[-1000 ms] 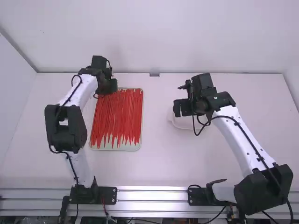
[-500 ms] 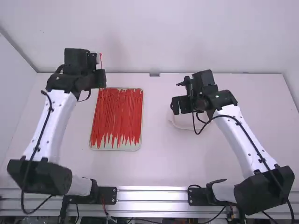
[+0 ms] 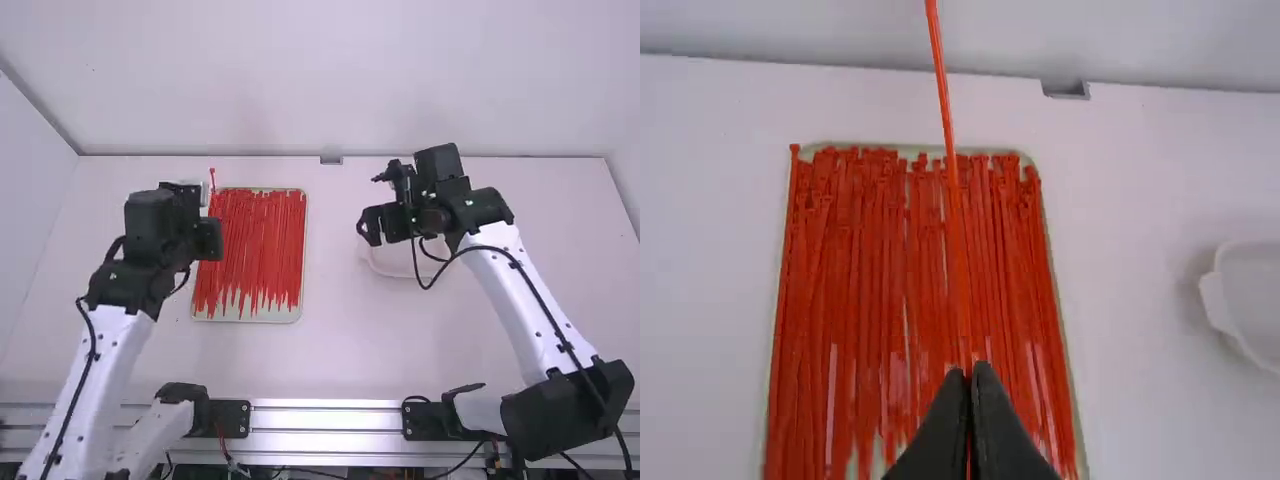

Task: Fasten the cable tie

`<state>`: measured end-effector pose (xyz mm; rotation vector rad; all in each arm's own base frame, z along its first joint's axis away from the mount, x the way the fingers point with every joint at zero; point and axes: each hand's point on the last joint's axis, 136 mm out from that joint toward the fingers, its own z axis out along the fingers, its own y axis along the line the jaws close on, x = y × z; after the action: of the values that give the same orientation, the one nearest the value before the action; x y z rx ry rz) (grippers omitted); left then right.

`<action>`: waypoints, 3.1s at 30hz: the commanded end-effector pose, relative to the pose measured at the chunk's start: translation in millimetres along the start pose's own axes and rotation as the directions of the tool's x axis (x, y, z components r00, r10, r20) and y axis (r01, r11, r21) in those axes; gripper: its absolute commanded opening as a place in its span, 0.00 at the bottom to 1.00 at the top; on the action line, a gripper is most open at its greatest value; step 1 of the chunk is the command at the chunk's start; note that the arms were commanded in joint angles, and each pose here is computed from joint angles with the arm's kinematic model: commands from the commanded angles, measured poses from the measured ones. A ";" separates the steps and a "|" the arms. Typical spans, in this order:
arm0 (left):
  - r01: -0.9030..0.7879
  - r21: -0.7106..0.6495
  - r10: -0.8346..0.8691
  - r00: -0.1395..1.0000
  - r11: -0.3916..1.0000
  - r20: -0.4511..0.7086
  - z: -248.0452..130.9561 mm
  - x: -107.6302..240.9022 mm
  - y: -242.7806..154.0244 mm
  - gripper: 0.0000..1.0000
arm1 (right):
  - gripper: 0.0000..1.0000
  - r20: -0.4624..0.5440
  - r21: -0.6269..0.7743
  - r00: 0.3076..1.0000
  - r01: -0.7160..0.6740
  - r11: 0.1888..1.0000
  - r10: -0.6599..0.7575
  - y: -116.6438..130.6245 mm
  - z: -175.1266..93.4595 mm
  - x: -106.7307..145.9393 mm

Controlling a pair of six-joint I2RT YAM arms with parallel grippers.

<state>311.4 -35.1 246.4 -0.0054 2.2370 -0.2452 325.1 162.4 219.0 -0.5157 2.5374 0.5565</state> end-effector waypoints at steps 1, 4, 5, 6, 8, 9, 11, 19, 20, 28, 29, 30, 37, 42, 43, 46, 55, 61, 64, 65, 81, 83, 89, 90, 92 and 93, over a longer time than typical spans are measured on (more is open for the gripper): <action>-0.037 0.094 0.034 0.999 0.995 0.042 -13.2 -1.0 -15.9 0.02 | 0.99 0.042 -0.086 0.996 0.079 0.993 -0.076 21.7 -8.8 -10.7; -0.062 0.143 0.057 0.997 0.988 0.045 -18.4 2.8 -24.5 0.01 | 0.99 0.054 -0.129 0.995 0.095 0.987 -0.088 28.9 -9.9 -12.7; -0.084 0.181 0.078 0.996 0.980 0.044 -19.4 4.3 -32.1 0.02 | 0.99 0.062 -0.147 0.994 0.100 0.984 -0.091 32.4 -10.3 -14.0; -0.096 0.209 0.089 0.995 0.973 0.045 -20.3 5.1 -37.3 0.02 | 0.99 0.066 -0.158 0.993 0.104 0.982 -0.094 35.1 -10.5 -14.9; -0.114 0.257 0.105 0.993 0.960 0.049 -21.7 5.7 -46.0 0.02 | 0.99 0.077 -0.188 0.992 0.117 0.975 -0.104 42.5 -10.9 -16.7; -0.129 0.309 0.118 0.992 0.942 0.055 -23.3 5.9 -54.9 0.02 | 0.99 0.089 -0.210 0.990 0.126 0.970 -0.109 47.1 -11.8 -18.8; -0.156 0.410 0.132 0.988 0.899 0.086 -26.5 1.0 -71.4 0.02 | 0.99 0.139 -0.293 0.978 0.190 0.937 -0.155 63.6 -16.7 -25.1; -0.225 0.575 0.122 0.970 0.786 0.212 -34.3 -27.9 -104.0 0.02 | 0.99 0.302 -0.451 0.930 0.335 0.827 -0.211 96.4 -37.9 -46.9; -0.239 0.609 0.112 0.965 0.757 0.239 -36.7 -34.9 -110.0 0.02 | 0.99 0.337 -0.471 0.917 0.360 0.805 -0.213 99.6 -43.6 -52.0; -0.318 0.784 0.066 0.939 0.534 0.336 -48.1 -62.9 -144.8 0.02 | 0.99 0.545 -0.554 0.803 0.561 0.615 -0.243 128.7 -83.8 -72.1; -0.323 0.798 0.062 0.938 0.509 0.341 -48.9 -64.7 -147.3 0.02 | 0.99 0.561 -0.551 0.790 0.579 0.601 -0.247 130.7 -86.5 -73.4; -0.331 0.819 0.059 0.937 0.470 0.345 -50.5 -66.3 -151.9 0.02 | 0.99 0.575 -0.548 0.779 0.593 0.590 -0.248 133.5 -89.1 -75.8; -0.381 0.854 0.068 0.921 0.354 0.383 -54.8 -68.0 -171.2 0.02 | 0.99 0.645 -0.534 0.730 0.643 0.548 -0.228 146.6 -106.7 -92.4; -0.419 0.857 0.075 0.906 0.299 0.417 -64.3 -66.3 -188.8 0.02 | 0.99 0.681 -0.525 0.704 0.662 0.535 -0.202 151.9 -120.4 -104.1; -0.426 0.857 0.075 0.903 0.290 0.423 -66.3 -66.3 -191.3 0.02 | 0.98 0.687 -0.524 0.699 0.666 0.531 -0.199 152.7 -122.5 -105.4; -0.441 0.850 0.069 0.895 0.288 0.441 -69.0 -69.4 -194.4 0.02 | 0.94 0.693 -0.526 0.696 0.667 0.528 -0.189 154.8 -126.3 -108.0; -0.451 0.833 0.050 0.886 0.319 0.461 -67.8 -77.4 -193.0 0.02 | 0.66 0.696 -0.536 0.690 0.682 0.497 -0.197 168.3 -126.3 -104.0; -0.456 0.833 0.030 0.881 0.311 0.471 -73.6 -83.1 -194.4 0.02 | 0.34 0.695 -0.537 0.691 0.682 0.496 -0.197 168.5 -126.3 -103.9; -0.464 0.826 0.025 0.876 0.319 0.482 -74.0 -85.8 -193.8 0.02 | 0.31 0.693 -0.540 0.694 0.679 0.497 -0.195 168.6 -126.3 -103.8; -0.454 0.829 0.018 0.880 0.326 0.475 -73.1 -86.7 -193.8 0.02 | 0.31 0.694 -0.540 0.693 0.680 0.496 -0.195 168.7 -126.3 -103.7; -0.442 0.836 0.012 0.886 0.325 0.464 -73.3 -86.6 -195.6 0.02 | 0.06 0.696 -0.539 0.690 0.683 0.493 -0.197 169.4 -126.8 -103.5; -0.441 0.836 0.012 0.886 0.327 0.463 -73.1 -86.8 -195.2 0.02 | 0.00 0.699 -0.536 0.687 0.686 0.492 -0.197 169.5 -127.3 -104.1; -0.442 0.836 0.012 0.886 0.325 0.464 -73.3 -86.6 -195.5 0.02 | 0.00 0.696 -0.543 0.694 0.676 0.498 -0.185 169.5 -129.1 -106.2; -0.442 0.836 0.012 0.886 0.325 0.464 -73.3 -86.6 -195.5 0.02 | 0.00 0.695 -0.542 0.695 0.675 0.501 -0.183 169.2 -128.8 -106.7; -0.442 0.836 0.012 0.886 0.326 0.464 -73.2 -86.7 -195.3 0.02 | 0.00 0.696 -0.538 0.695 0.671 0.510 -0.181 168.3 -128.0 -108.0; -0.442 0.836 0.012 0.886 0.326 0.463 -73.3 -86.7 -195.5 0.02 | 0.00 0.695 -0.539 0.696 0.671 0.509 -0.182 168.9 -127.9 -107.7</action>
<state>294.6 -204.9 394.7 0.8383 1.3630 -1.2348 292.2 272.8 412.6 -1.0796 1.4137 1.3759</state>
